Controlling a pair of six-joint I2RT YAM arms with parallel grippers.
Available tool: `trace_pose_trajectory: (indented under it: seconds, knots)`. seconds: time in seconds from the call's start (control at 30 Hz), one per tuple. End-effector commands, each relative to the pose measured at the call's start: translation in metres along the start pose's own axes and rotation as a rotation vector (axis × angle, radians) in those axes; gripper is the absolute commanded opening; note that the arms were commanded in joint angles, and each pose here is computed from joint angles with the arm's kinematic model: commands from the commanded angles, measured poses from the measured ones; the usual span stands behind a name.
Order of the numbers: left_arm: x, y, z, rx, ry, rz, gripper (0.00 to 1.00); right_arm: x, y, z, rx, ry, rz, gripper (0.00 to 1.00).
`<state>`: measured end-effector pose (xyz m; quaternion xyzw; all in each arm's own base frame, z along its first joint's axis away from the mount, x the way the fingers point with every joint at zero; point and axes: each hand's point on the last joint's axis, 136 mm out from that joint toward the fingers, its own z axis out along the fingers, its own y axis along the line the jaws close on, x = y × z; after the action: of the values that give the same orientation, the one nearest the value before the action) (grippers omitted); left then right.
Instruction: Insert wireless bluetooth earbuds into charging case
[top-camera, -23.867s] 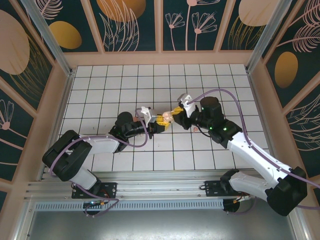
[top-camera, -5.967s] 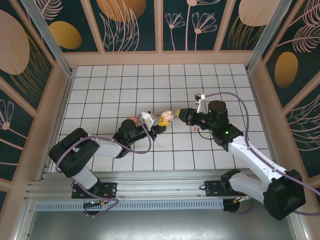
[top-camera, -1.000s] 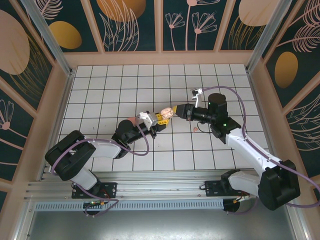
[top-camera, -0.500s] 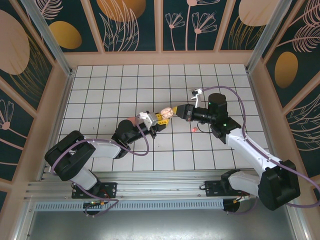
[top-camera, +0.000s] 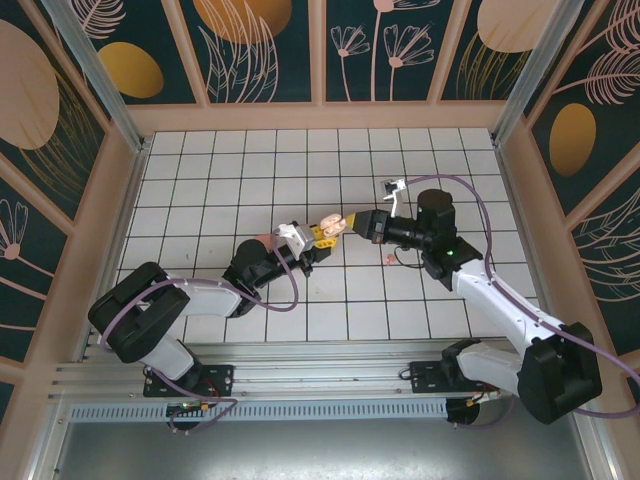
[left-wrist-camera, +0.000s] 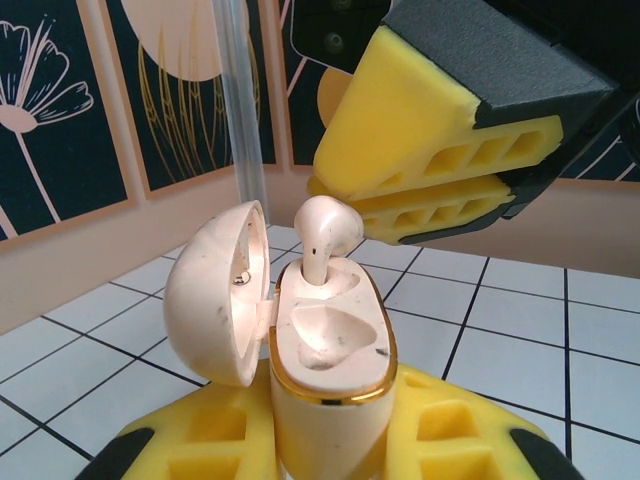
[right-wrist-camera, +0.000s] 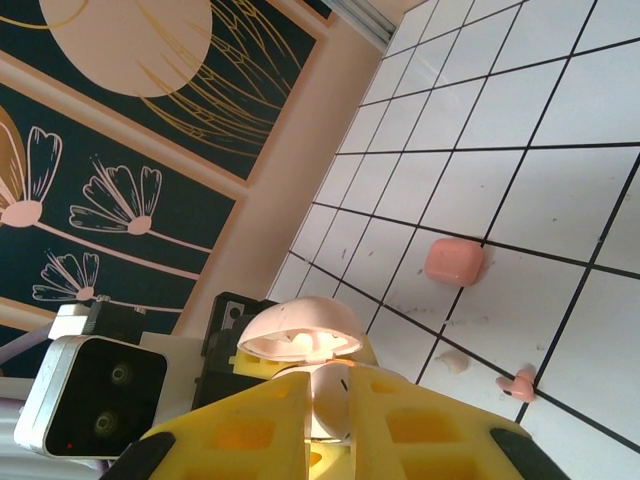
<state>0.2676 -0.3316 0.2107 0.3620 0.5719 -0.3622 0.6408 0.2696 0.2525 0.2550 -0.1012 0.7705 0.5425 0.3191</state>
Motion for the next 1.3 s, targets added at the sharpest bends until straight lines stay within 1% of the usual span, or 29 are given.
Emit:
trace_pose_trajectory:
  seconds: [0.0, 0.67, 1.27]
  knots:
    - [-0.021, 0.003, 0.003, -0.019, -0.053, 0.029, 0.12, 0.003, 0.014, 0.001, -0.049, 0.003, -0.022, 0.17]
    - [-0.018, 0.008, 0.003, -0.043, -0.045, 0.022, 0.12, 0.012, 0.017, 0.005, -0.06, 0.016, -0.009, 0.14]
    - [-0.018, 0.002, 0.003, -0.01, -0.046, 0.021, 0.12, 0.013, 0.019, 0.014, -0.068, 0.017, -0.011, 0.14]
